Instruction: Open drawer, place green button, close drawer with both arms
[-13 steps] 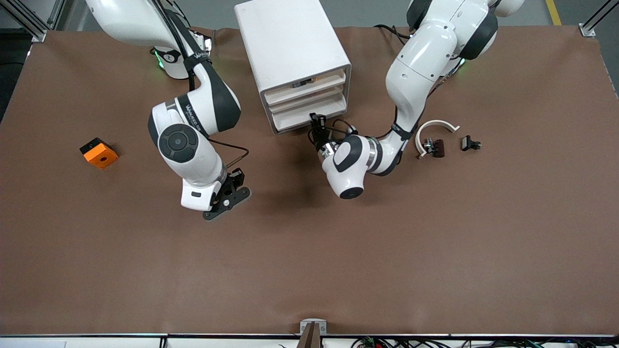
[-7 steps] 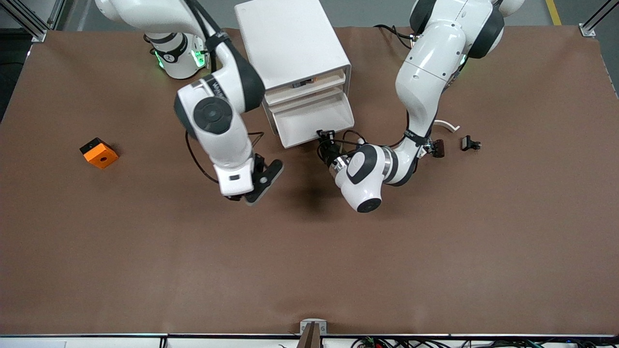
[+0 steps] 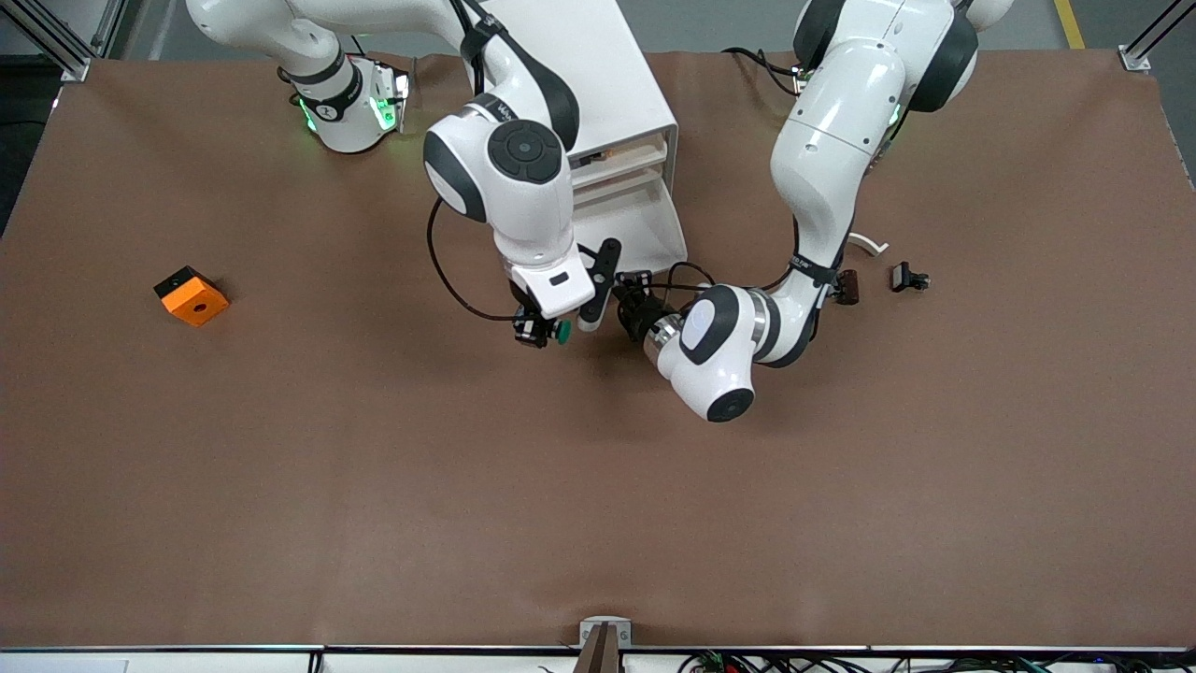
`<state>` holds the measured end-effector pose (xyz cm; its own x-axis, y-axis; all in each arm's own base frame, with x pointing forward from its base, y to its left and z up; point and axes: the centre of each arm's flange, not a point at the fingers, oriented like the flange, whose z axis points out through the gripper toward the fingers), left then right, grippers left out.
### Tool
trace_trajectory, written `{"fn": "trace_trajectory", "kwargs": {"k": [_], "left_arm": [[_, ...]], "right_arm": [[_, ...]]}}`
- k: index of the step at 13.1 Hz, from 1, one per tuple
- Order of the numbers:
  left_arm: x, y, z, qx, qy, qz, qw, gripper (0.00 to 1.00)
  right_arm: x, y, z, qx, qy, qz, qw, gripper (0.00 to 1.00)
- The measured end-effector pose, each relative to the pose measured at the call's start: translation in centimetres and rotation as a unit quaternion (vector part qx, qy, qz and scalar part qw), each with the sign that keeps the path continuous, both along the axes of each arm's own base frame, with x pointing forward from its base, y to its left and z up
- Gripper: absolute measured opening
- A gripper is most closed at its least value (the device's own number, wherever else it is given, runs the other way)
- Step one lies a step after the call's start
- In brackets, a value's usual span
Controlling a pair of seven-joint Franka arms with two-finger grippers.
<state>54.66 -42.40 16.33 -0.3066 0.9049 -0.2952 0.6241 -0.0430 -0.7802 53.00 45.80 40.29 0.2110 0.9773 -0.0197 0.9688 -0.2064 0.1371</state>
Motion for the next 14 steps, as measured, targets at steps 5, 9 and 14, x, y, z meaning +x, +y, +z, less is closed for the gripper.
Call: {"fn": "trace_trajectory", "kwargs": {"k": [5, 9, 14], "left_arm": [[3.2, 1.4, 3.8, -0.014, -0.048, 0.018, 0.999, 0.99], [8.0, 7.2, 10.2, -0.018, -0.104, 0.06, 0.993, 1.0], [11.4, 15.8, 19.9, 0.043, -0.268, -0.041, 0.962, 1.0]], "right_arm": [[-0.3, 0.3, -0.2, -0.006, 0.009, 0.087, 0.996, 0.44], [-3.1, 3.4, -1.6, 0.008, 0.035, 0.129, 0.991, 0.44], [-8.0, 7.5, -4.7, 0.023, 0.035, 0.178, 0.983, 0.44]]}}
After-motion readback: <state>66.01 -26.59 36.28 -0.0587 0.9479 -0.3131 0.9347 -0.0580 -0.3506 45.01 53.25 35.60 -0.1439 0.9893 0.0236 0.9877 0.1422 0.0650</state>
